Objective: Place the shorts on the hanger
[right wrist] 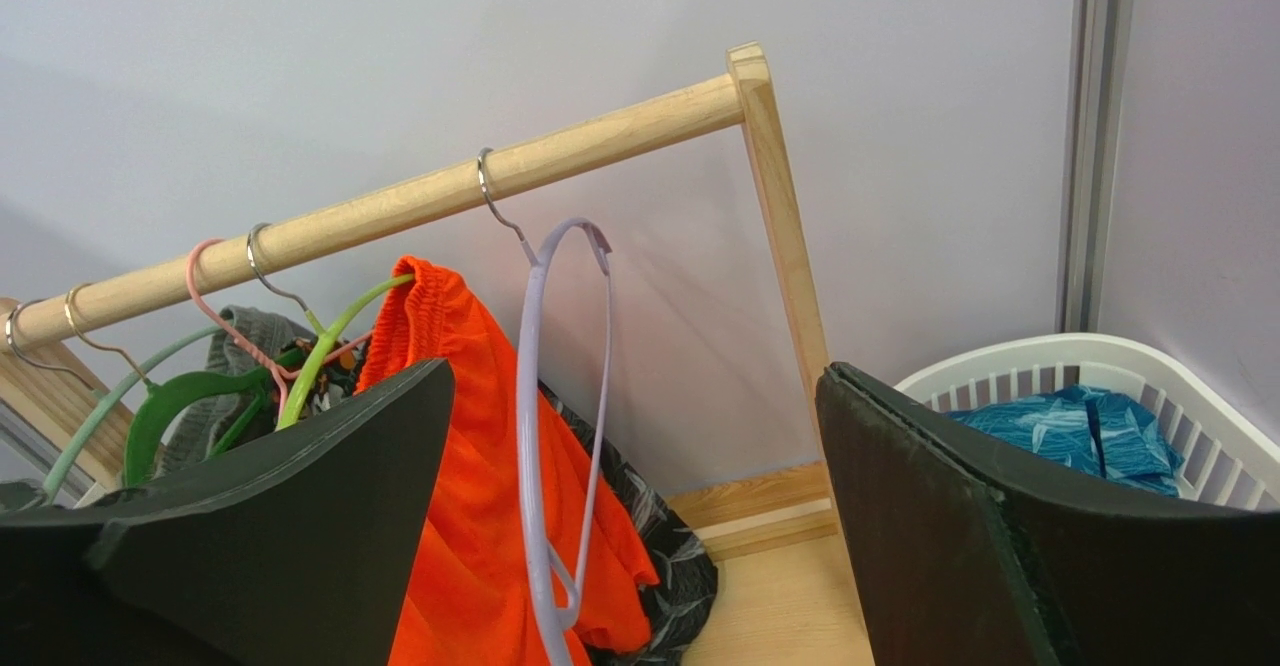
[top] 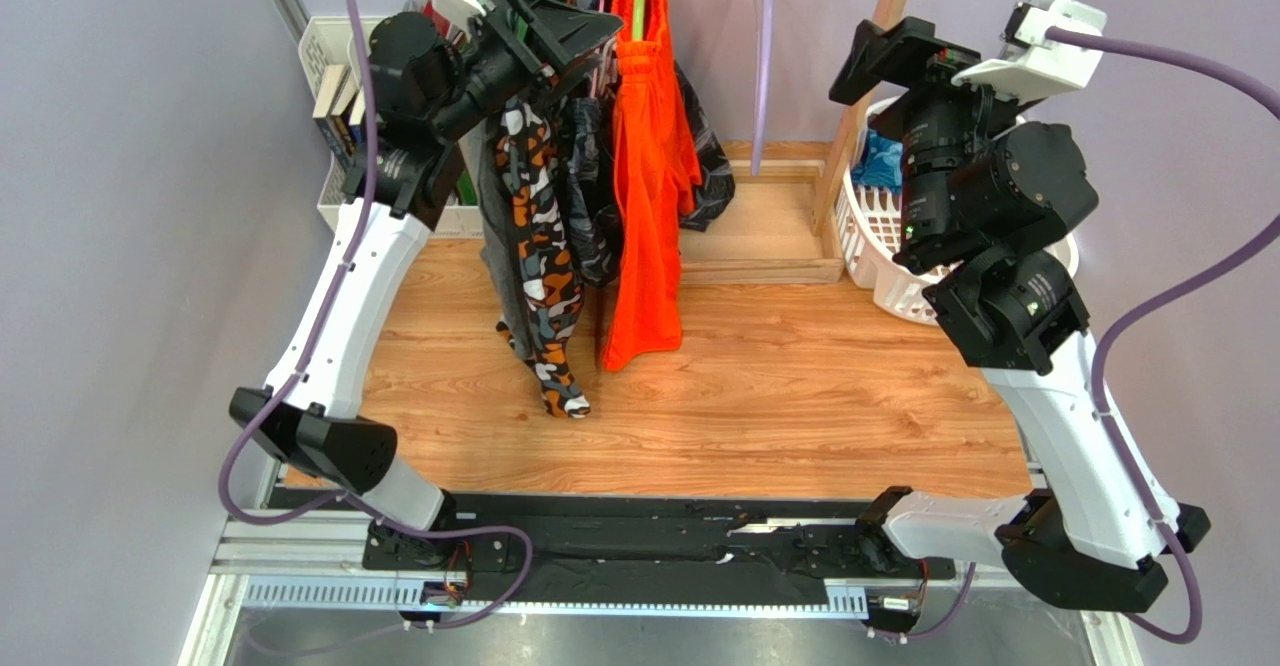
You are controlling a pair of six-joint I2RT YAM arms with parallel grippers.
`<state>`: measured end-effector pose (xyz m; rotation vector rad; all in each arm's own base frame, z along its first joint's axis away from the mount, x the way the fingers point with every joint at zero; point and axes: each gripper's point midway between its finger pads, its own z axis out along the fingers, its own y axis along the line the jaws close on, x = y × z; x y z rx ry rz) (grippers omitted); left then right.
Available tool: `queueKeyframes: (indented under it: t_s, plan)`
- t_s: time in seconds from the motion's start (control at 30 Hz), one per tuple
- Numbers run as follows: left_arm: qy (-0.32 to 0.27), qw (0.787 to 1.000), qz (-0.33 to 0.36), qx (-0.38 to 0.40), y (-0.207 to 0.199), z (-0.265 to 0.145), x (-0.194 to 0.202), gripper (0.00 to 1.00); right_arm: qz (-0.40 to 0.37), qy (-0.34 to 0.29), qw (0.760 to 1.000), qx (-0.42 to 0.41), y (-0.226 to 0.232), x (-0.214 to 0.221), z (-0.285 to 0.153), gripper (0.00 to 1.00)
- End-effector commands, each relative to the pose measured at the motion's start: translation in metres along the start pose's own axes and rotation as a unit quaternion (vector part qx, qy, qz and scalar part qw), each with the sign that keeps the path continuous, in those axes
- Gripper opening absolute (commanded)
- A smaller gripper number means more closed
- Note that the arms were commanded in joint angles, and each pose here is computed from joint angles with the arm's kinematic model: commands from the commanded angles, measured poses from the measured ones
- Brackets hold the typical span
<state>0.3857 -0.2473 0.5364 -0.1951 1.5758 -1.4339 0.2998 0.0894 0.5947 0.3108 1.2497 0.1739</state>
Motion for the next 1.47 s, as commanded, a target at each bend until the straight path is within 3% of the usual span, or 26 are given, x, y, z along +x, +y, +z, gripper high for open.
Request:
queueKeyframes:
  t_s: [0.0, 0.13, 0.17, 0.37, 0.53, 0.6, 0.63, 0.77, 0.97, 1.13, 1.43]
  plan:
    - [-0.001, 0.988, 0.157, 0.007, -0.028, -0.038, -0.003, 0.99, -0.021, -0.003, 1.000, -0.006, -0.011, -0.007, -0.011, 0.96]
    - [0.061, 0.950, 0.305, 0.017, -0.047, -0.079, 0.012, 0.99, -0.062, 0.017, 0.997, -0.032, -0.023, 0.001, -0.022, 0.96]
    - [0.082, 0.930, 0.357, -0.005, -0.040, -0.095, 0.015, 0.99, -0.076, 0.023, 0.996, -0.039, -0.028, 0.006, -0.024, 0.96]
    - [0.145, 0.858, 0.488, -0.073, -0.019, -0.161, 0.025, 0.99, -0.174, 0.056, 0.979, -0.095, -0.054, 0.025, -0.056, 1.00]
    - [0.230, 0.824, 0.510, -0.085, -0.003, -0.213, 0.057, 0.99, -0.259, 0.135, 0.943, -0.159, -0.074, 0.071, -0.091, 1.00]
    - [0.235, 0.820, 0.502, -0.139, 0.021, -0.225, 0.057, 0.99, -0.275, 0.157, 0.931, -0.182, -0.082, 0.083, -0.109, 1.00]
    - [0.214, 0.810, 0.513, -0.187, 0.029, -0.240, 0.046, 0.99, -0.281, 0.177, 0.924, -0.188, -0.088, 0.098, -0.116, 1.00]
    - [0.235, 0.778, 0.506, -0.289, 0.075, -0.274, 0.047, 0.99, -0.300, 0.236, 0.908, -0.175, -0.115, 0.134, -0.138, 1.00]
    - [0.260, 0.761, 0.500, -0.323, 0.114, -0.309, 0.074, 0.99, -0.334, 0.286, 0.888, -0.137, -0.152, 0.165, -0.161, 1.00]
    - [0.273, 0.743, 0.499, -0.353, 0.138, -0.331, 0.084, 0.99, -0.326, 0.305, 0.886, -0.127, -0.163, 0.173, -0.175, 1.00]
    - [0.270, 0.738, 0.502, -0.361, 0.141, -0.335, 0.082, 0.99, -0.317, 0.321, 0.883, -0.129, -0.169, 0.184, -0.188, 1.00]
